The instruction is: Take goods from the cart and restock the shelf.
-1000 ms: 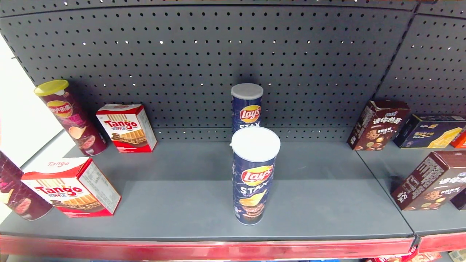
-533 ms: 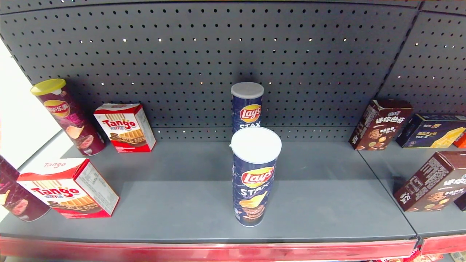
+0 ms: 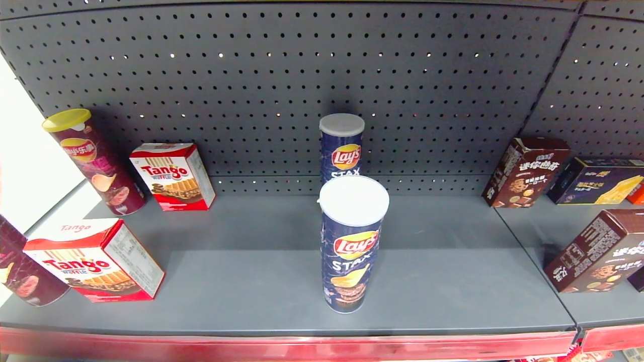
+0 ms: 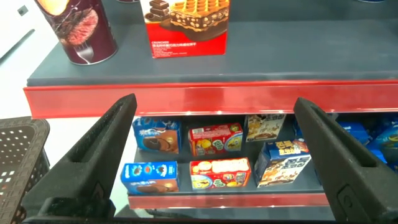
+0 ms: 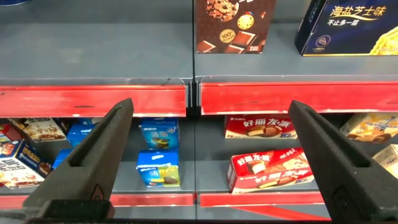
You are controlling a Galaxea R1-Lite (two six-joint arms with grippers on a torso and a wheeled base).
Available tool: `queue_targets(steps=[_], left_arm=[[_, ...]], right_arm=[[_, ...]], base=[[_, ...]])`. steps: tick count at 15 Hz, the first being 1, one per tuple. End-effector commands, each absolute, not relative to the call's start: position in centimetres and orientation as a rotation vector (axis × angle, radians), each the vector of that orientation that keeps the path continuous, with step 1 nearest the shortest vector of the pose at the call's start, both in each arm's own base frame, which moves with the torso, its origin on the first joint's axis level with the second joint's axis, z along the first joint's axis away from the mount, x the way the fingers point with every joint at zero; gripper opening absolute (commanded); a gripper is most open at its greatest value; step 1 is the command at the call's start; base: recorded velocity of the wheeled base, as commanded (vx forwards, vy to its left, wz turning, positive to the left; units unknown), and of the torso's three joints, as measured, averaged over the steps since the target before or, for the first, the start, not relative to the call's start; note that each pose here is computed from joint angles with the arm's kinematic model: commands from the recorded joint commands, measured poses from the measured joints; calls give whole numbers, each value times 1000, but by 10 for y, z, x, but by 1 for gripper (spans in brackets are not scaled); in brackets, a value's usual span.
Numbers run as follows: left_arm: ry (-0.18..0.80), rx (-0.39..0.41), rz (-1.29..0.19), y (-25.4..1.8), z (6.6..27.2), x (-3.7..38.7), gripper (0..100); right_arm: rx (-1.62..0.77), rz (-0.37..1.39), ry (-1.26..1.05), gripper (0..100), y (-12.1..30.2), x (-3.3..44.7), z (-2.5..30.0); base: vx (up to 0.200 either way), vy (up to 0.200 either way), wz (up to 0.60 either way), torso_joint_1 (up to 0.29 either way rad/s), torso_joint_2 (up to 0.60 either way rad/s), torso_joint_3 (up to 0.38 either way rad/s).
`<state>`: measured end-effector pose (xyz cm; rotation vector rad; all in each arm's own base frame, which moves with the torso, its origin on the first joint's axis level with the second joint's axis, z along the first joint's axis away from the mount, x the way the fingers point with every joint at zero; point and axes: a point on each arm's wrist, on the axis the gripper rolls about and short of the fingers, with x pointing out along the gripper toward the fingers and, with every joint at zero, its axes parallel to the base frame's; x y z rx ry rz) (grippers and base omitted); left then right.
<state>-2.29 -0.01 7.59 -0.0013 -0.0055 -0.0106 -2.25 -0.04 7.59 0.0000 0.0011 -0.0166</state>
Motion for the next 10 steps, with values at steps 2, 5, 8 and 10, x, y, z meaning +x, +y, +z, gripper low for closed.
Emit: queue_targets(steps=[2, 5, 8, 10], left_arm=[[-5, -2, -11, 0, 76, -23, 100], [-5, -2, -11, 0, 76, -23, 100], [-5, -2, -11, 0, 76, -23, 100], [-5, -2, -11, 0, 76, -23, 100]], right_arm=[[0, -17, 3, 100, 0, -22, 76], [-2, -17, 3, 100, 0, -22, 76], [0, -17, 5, 100, 0, -22, 76], [0, -17, 3, 100, 0, -22, 76]], base=[[0, 0, 0, 0, 0, 0], [0, 0, 0, 0, 0, 0], [0, 0, 0, 0, 0, 0], [0, 0, 0, 0, 0, 0]])
